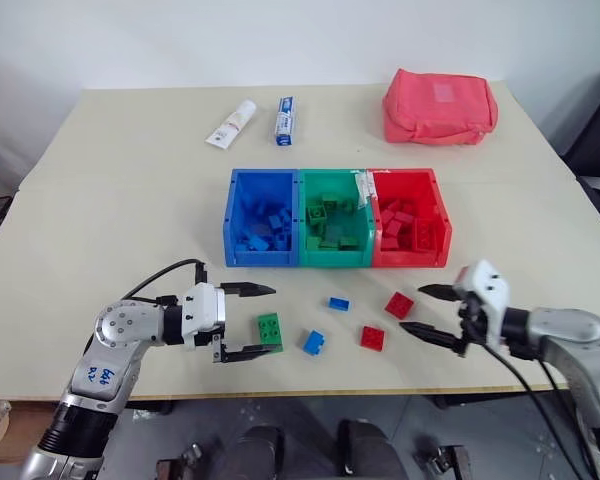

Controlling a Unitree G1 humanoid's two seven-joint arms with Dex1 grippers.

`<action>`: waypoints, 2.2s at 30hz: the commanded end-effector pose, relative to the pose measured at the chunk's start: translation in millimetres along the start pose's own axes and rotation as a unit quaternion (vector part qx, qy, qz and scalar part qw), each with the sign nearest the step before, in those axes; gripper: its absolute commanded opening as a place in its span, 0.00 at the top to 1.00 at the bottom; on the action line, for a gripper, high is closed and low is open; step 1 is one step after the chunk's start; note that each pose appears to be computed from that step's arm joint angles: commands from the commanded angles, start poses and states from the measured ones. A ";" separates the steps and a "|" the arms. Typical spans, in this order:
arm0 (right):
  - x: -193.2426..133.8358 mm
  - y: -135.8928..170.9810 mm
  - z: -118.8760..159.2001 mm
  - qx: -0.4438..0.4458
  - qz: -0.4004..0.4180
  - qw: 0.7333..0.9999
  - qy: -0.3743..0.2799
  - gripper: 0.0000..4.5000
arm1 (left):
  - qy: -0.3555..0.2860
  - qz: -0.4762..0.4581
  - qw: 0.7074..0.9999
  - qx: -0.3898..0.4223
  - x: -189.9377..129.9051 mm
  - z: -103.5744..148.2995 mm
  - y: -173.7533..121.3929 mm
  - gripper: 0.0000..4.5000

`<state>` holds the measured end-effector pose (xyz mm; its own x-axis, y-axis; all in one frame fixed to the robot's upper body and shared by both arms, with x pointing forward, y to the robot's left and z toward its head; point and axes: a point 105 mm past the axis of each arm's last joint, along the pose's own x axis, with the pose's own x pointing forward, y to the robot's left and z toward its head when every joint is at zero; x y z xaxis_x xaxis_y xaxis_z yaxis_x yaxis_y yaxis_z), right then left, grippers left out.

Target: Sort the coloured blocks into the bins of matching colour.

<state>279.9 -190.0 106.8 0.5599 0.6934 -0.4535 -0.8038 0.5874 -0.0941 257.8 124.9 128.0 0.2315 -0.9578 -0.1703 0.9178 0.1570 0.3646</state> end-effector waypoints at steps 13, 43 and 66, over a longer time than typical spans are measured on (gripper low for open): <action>1.0 -25.3 42.7 -0.016 -0.038 0.997 -0.070 0.67 | -0.033 0.088 0.995 -0.019 -9.1 15.8 10.6 0.00; -61.7 -34.3 78.6 -0.124 -0.046 0.972 -0.196 0.01 | 0.015 0.087 0.996 -0.020 -29.4 0.7 26.4 0.00; 8.9 49.4 4.0 -0.119 0.154 0.981 0.025 0.01 | 0.013 -0.026 0.999 -0.029 -23.0 -1.5 -9.3 0.00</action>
<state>246.1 -158.2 101.4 0.2690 0.8046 -0.5294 -0.9629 0.2379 -0.1276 245.8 147.2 117.4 0.1829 -0.9569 -0.2256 0.9582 0.1222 0.2586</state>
